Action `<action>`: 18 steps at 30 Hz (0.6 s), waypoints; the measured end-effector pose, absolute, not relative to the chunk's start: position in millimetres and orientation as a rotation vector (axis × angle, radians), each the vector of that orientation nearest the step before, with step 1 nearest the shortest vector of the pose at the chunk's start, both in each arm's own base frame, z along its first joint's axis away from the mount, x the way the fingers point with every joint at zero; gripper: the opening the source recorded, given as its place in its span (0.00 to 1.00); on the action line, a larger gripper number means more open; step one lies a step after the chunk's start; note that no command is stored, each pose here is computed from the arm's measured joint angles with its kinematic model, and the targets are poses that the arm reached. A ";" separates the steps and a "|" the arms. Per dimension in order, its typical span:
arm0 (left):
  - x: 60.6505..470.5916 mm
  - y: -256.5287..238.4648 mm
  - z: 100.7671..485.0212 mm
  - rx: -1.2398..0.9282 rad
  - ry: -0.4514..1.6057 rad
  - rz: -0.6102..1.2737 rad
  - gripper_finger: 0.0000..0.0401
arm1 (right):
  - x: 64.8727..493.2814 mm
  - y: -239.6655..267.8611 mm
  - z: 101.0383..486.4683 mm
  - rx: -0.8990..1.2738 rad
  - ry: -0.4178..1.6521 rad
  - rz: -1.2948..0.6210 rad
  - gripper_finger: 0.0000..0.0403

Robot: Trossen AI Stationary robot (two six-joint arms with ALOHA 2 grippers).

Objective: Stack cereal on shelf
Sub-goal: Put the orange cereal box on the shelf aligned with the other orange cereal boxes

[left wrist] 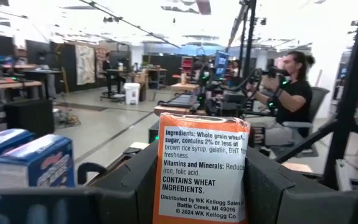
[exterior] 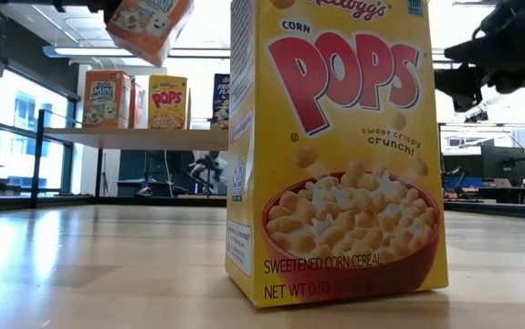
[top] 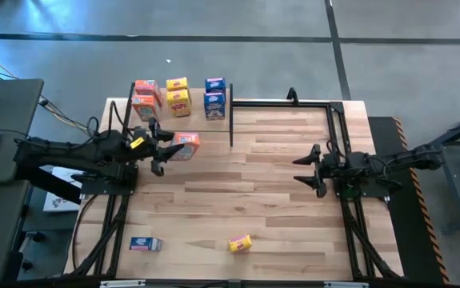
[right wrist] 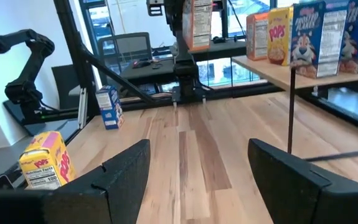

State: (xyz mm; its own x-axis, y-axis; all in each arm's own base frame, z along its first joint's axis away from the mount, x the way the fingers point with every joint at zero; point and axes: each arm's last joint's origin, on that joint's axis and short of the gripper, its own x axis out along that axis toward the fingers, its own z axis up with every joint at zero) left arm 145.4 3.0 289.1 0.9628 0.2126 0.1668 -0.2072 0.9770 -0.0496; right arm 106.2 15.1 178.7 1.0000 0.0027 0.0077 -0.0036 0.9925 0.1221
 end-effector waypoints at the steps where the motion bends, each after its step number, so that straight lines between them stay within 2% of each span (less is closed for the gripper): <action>1: 145.0 3.3 287.0 -0.029 -0.169 0.222 0.40 | 106.1 15.1 176.4 0.131 -0.005 0.002 0.65; 18: 122.5 7.2 257.6 -0.041 -0.222 0.341 0.40 | 106.4 15.1 165.1 0.146 0.033 -0.001 0.65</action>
State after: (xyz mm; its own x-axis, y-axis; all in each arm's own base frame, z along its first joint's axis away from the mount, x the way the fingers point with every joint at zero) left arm 122.5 7.2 257.6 0.9185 0.3358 0.2088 -0.3269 0.9419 -0.0767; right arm 106.4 15.1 165.1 0.9995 0.0010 -0.0330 0.0038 0.9893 0.1457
